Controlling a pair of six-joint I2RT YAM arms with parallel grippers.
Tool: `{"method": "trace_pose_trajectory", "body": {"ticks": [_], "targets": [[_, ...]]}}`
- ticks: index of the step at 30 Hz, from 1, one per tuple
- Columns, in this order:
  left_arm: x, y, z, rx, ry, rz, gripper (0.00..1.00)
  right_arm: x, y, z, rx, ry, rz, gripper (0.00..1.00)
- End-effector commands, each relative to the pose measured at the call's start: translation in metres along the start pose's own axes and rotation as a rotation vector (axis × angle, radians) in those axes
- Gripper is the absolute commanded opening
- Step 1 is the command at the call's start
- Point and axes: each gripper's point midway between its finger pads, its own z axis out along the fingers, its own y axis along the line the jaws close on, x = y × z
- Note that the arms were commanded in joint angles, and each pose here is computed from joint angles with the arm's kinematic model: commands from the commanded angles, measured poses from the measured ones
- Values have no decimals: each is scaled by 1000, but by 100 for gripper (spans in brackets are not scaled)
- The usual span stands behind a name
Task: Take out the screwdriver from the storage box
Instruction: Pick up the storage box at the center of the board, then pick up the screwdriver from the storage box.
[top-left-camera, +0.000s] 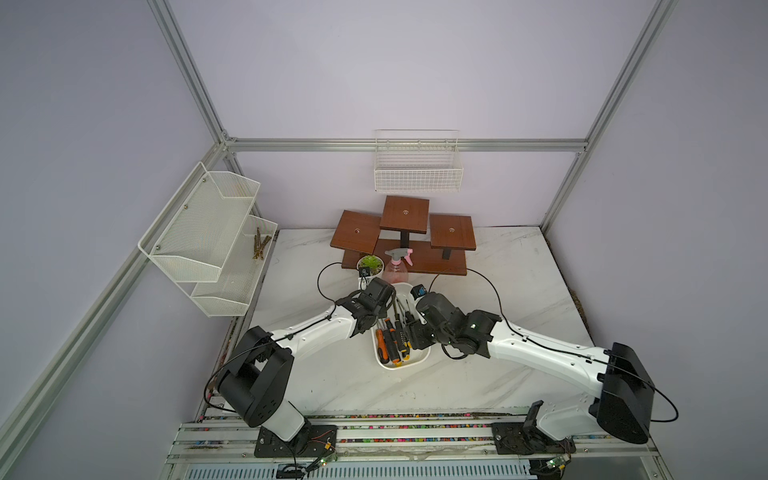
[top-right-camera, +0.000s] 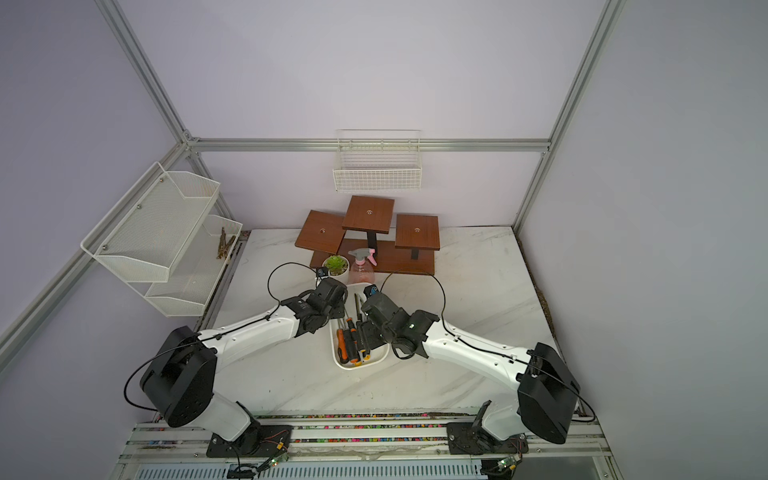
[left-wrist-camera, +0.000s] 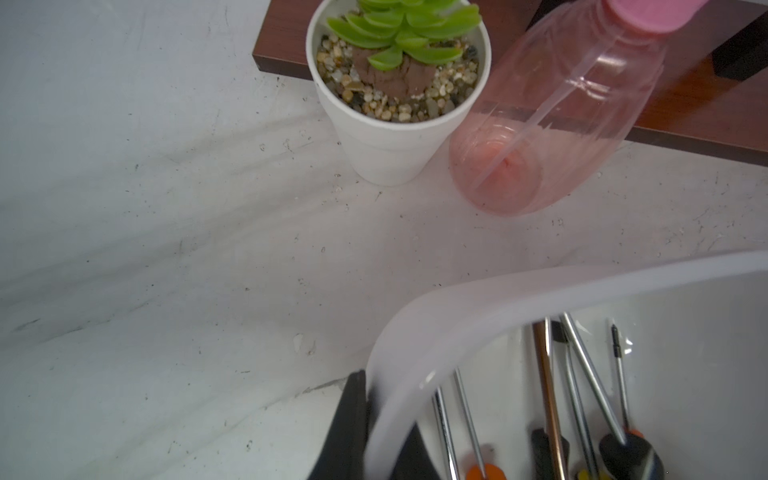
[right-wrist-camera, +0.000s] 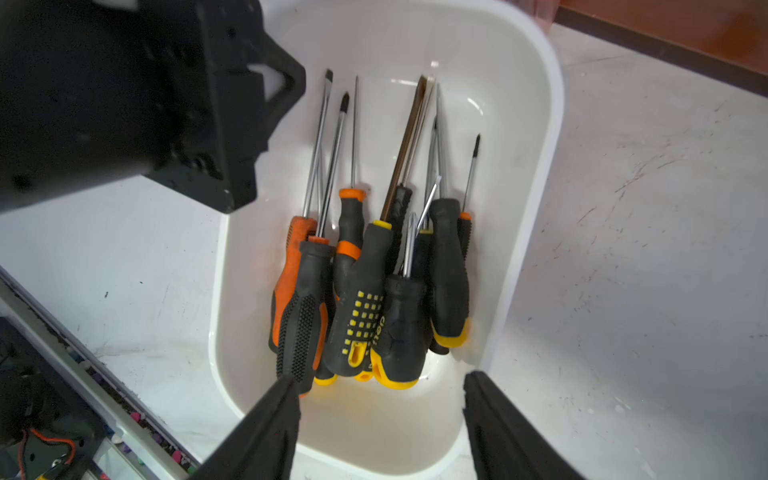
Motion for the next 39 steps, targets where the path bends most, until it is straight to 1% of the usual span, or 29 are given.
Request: {"method": "trace_pose_trajectory", "body": {"ticks": [1,2,3,4,6,10,11,12,17,23,28,32,35,37,39], "targets": [[-53,3,-22,1,-222,-74,0,-5,11,8,-24,6,0,68],[-54,4,-24,2,-231,-74,0,-4,11,13,-20,14,-2,62],[-56,6,-26,3,-240,-76,0,-6,12,15,-19,16,-2,61],[-55,7,-28,3,-246,-75,0,-1,11,27,-5,44,-6,60],[-56,10,-30,-2,-260,-79,0,1,11,35,7,58,-8,57],[-48,15,-28,-9,-259,-76,0,5,9,49,32,72,-7,54],[-53,17,-36,4,-277,-90,0,6,8,53,38,77,-6,53],[-53,17,-37,9,-281,-96,0,8,5,56,52,81,-2,52],[-50,15,-36,17,-279,-101,0,16,-4,64,103,102,0,48],[-48,11,-38,22,-283,-90,0,17,-10,76,142,107,10,39],[-45,4,-43,36,-294,-84,0,15,-12,88,154,119,9,38],[-45,1,-46,39,-301,-87,0,15,-17,91,166,125,10,37],[-44,1,-45,36,-302,-87,0,16,-21,92,173,128,10,29],[-43,2,-46,36,-303,-88,0,18,-23,94,178,134,9,28],[-42,1,-46,39,-304,-89,0,19,-25,97,179,140,10,32]]}}
